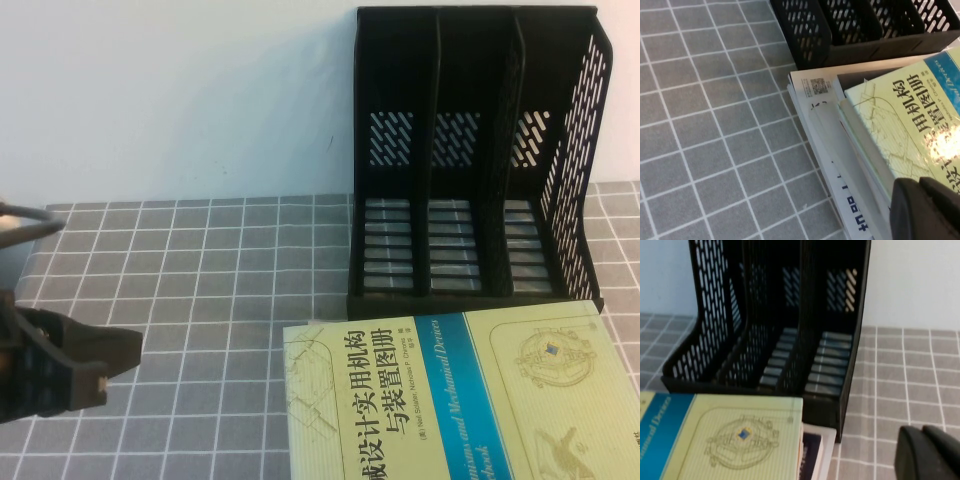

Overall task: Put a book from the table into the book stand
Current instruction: Push book with right arm

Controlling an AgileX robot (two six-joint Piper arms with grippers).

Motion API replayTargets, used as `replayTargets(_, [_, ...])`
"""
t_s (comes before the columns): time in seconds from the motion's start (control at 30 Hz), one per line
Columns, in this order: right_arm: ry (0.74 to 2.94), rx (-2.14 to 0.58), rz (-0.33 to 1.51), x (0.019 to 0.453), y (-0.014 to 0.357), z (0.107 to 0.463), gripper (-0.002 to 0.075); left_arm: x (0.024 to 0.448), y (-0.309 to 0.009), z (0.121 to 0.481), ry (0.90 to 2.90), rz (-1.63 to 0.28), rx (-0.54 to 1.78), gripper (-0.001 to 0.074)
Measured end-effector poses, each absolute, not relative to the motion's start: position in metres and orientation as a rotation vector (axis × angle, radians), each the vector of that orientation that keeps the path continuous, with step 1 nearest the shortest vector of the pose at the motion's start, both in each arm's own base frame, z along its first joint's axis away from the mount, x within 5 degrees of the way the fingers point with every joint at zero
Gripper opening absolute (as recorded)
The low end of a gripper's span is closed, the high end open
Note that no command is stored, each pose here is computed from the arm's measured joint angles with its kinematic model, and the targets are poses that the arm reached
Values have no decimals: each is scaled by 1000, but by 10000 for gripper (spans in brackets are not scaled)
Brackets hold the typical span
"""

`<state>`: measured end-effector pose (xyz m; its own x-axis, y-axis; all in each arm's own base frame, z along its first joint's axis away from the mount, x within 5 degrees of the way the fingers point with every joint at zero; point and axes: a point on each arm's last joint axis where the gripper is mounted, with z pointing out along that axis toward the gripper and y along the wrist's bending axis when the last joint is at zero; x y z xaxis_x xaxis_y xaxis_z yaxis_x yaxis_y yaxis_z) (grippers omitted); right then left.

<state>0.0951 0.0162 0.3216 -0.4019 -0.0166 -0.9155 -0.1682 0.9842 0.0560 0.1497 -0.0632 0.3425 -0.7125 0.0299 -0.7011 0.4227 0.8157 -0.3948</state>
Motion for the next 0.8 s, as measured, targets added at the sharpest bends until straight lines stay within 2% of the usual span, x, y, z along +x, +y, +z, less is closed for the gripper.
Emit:
replayTargets(0.2, [2191, -183, 183, 114, 19, 322, -3, 150, -64, 342, 2295, -729, 317, -2])
replayTargets(0.47, [2496, -211, 233, 143, 21, 293, -3, 158, -65, 335, 2337, -749, 306, -2])
replayTargets(0.8, [2475, -271, 369, 153, 31, 290, -3, 185, -80, 319, 2376, -978, 304, -2])
